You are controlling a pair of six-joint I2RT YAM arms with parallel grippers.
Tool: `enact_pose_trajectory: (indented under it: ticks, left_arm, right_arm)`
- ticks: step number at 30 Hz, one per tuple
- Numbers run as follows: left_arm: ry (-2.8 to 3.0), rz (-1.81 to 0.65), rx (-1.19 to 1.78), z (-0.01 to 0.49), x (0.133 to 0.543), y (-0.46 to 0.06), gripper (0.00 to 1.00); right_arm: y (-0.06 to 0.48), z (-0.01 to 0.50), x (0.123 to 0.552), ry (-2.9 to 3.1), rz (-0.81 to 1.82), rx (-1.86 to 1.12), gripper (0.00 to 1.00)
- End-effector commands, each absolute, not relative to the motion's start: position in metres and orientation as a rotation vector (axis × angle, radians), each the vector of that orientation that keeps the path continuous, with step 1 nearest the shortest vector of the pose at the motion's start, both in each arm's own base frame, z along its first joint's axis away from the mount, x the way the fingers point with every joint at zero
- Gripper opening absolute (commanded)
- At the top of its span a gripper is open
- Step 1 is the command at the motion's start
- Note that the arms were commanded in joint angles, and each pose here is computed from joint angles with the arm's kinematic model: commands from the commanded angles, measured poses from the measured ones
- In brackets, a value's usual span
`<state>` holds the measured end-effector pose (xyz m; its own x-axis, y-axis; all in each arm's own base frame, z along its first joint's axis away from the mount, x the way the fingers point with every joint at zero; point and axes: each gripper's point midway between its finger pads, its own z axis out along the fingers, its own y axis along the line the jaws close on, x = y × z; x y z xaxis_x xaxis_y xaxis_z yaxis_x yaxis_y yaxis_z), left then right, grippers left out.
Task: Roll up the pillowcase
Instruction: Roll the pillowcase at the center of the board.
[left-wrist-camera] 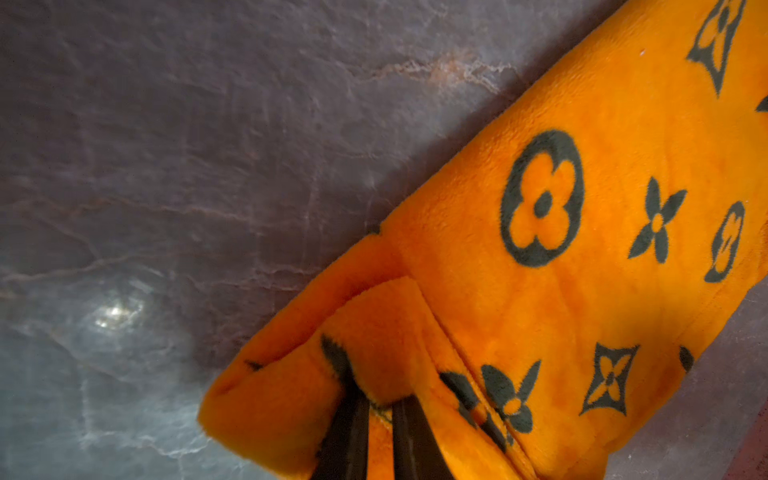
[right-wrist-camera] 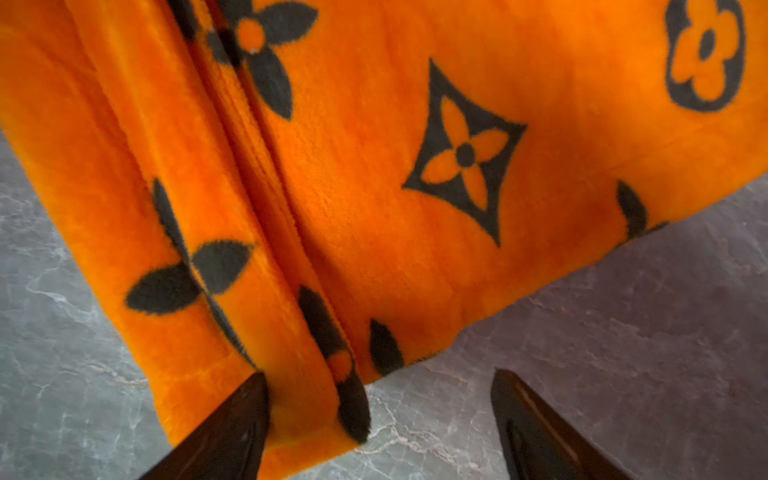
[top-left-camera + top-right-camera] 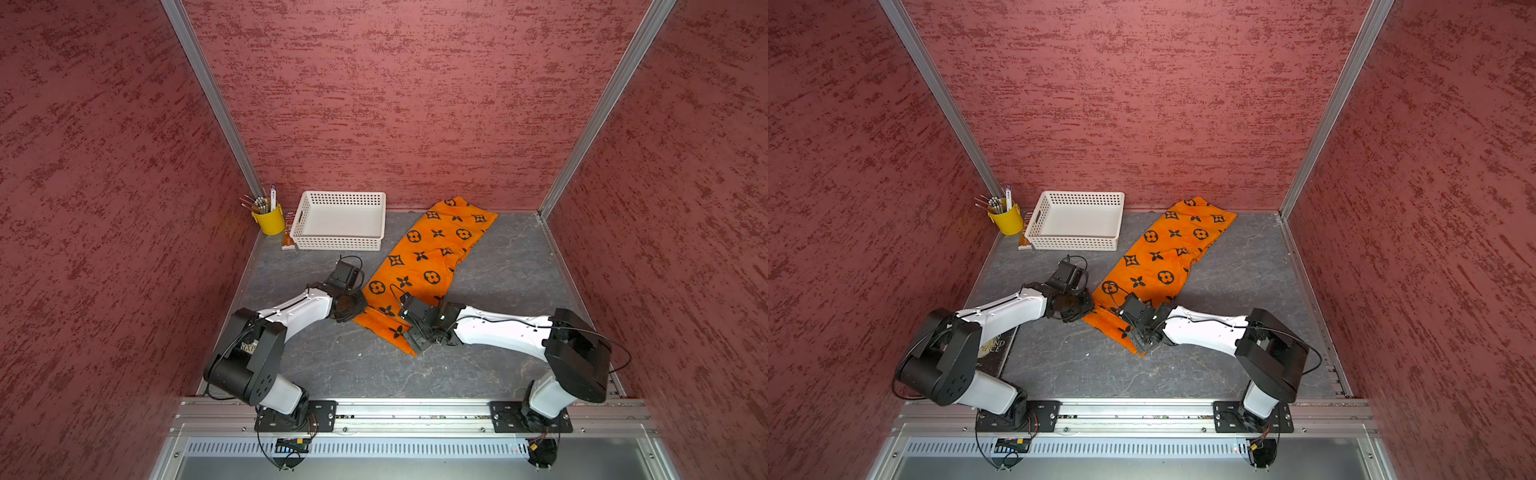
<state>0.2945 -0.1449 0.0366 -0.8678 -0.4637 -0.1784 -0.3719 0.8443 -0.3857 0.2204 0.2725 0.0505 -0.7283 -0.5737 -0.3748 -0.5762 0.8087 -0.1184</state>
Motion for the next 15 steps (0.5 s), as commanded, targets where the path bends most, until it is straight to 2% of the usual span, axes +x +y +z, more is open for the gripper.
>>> enact_pose_trajectory:
  ticks: [1,4,9,11,13,15]
  left_arm:
    - [2.745,-0.478,-0.622,0.039,0.301,-0.143,0.16]
    - [2.734,-0.485,-0.623,0.045,0.302,-0.142,0.16]
    - [2.732,-0.505,-0.640,0.043,0.304,-0.142,0.16]
    - [2.745,-0.514,-0.647,0.039,0.303,-0.143,0.16]
    - [2.751,-0.523,-0.662,0.036,0.303,-0.144,0.16]
    - [2.755,-0.534,-0.680,0.033,0.303,-0.144,0.16]
  right_arm:
    - [0.261,0.052,0.226,2.583,-0.046,-0.826,0.85]
    - [0.265,0.068,0.230,2.514,-0.009,-0.830,0.82]
    - [0.302,0.119,0.228,2.271,0.162,-0.969,0.74]
    - [0.323,0.123,0.220,2.204,0.192,-1.071,0.69]
    - [0.346,0.116,0.210,2.156,0.210,-1.180,0.59]
    - [0.367,0.109,0.204,2.108,0.217,-1.259,0.58]
